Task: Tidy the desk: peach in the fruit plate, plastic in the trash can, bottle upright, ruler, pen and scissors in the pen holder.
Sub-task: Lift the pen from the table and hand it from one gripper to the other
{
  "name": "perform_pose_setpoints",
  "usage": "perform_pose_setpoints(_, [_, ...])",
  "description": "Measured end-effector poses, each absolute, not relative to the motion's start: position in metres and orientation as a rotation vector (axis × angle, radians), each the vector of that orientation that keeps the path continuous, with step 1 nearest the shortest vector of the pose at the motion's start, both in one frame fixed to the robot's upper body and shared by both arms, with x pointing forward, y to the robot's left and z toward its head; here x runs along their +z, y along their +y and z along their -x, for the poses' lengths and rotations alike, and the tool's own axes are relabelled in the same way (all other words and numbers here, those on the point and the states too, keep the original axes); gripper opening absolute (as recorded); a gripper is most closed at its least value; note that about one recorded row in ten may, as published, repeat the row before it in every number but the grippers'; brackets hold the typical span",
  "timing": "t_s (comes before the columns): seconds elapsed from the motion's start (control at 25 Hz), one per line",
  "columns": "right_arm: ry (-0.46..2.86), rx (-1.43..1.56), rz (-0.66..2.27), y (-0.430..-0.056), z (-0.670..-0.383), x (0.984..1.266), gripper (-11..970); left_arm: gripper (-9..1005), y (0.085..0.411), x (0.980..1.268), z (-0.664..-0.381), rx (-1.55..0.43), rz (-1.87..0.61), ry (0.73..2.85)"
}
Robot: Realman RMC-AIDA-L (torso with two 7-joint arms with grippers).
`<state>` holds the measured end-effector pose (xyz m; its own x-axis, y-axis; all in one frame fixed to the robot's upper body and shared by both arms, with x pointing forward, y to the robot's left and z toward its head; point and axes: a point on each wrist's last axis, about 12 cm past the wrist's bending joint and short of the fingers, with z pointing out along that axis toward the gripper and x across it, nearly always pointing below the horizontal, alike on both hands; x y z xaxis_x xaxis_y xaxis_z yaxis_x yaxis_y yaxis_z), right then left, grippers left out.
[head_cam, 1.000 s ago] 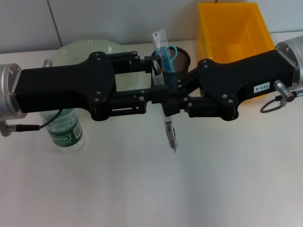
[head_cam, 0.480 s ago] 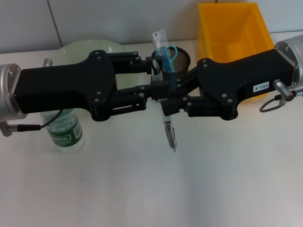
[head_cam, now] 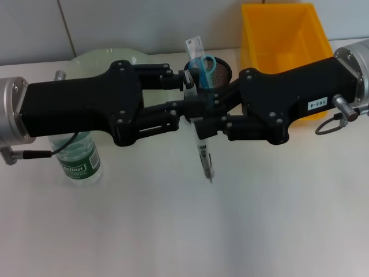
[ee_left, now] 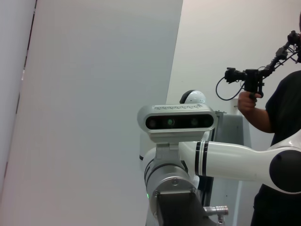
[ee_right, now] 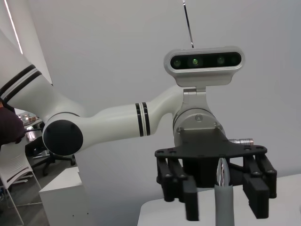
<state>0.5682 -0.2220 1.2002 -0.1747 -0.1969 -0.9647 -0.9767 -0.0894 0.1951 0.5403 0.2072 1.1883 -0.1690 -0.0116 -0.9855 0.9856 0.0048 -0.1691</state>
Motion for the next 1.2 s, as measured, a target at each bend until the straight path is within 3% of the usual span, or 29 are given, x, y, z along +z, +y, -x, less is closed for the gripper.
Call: perform_pose_setpoints(1.2, [1.434, 1.347, 1.341, -0.2216, -0.5672, 1.2009, 186, 225, 0.2044, 1.1877, -0.5389, -1.338, -1.125, 1.311])
